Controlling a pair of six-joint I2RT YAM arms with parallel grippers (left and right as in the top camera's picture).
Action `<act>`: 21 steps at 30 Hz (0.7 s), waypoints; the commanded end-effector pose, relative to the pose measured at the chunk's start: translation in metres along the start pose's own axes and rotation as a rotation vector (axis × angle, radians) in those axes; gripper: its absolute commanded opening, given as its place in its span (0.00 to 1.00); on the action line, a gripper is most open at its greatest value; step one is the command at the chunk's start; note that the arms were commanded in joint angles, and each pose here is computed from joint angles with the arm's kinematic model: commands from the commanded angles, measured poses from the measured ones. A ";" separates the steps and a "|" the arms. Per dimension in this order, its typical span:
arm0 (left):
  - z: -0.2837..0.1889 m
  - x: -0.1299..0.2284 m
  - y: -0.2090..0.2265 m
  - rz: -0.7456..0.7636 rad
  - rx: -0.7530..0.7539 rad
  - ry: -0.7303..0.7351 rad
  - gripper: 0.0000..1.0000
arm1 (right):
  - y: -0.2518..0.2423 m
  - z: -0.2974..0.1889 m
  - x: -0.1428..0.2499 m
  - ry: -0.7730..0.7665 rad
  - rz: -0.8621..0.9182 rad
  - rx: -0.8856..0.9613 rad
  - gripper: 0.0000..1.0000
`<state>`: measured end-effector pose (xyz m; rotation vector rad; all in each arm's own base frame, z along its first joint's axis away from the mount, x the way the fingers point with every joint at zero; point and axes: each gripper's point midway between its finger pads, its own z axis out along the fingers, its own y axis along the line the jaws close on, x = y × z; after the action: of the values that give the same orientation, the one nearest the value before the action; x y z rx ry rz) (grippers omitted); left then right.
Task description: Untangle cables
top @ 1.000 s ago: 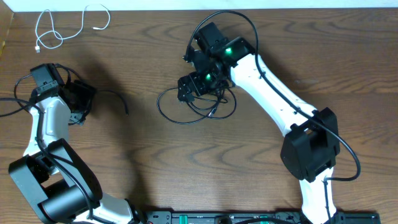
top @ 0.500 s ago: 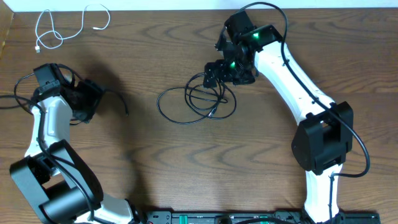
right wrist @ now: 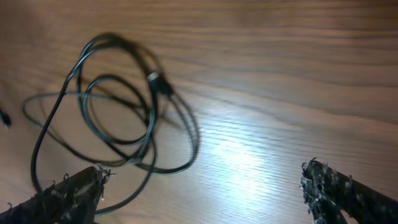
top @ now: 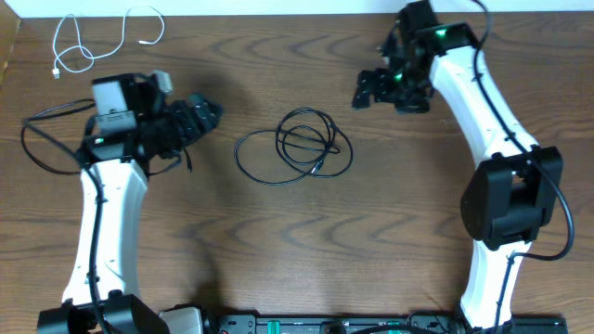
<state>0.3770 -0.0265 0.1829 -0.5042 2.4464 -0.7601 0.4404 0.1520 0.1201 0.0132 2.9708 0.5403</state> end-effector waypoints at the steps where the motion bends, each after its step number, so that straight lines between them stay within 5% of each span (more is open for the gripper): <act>1: 0.008 0.013 -0.012 0.052 0.013 0.047 0.89 | -0.011 -0.016 -0.006 -0.035 0.057 0.004 0.99; 8: 0.024 0.044 -0.050 0.329 0.077 0.120 0.89 | -0.014 -0.017 -0.007 -0.038 0.064 0.005 0.99; 21: 0.036 0.073 -0.075 0.427 0.071 0.164 0.89 | -0.012 -0.016 -0.006 -0.037 0.060 0.004 0.99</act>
<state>0.3511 -0.1384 0.1785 0.0971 2.5364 -0.7738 0.4462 0.1335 0.1199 0.1080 2.9666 0.5315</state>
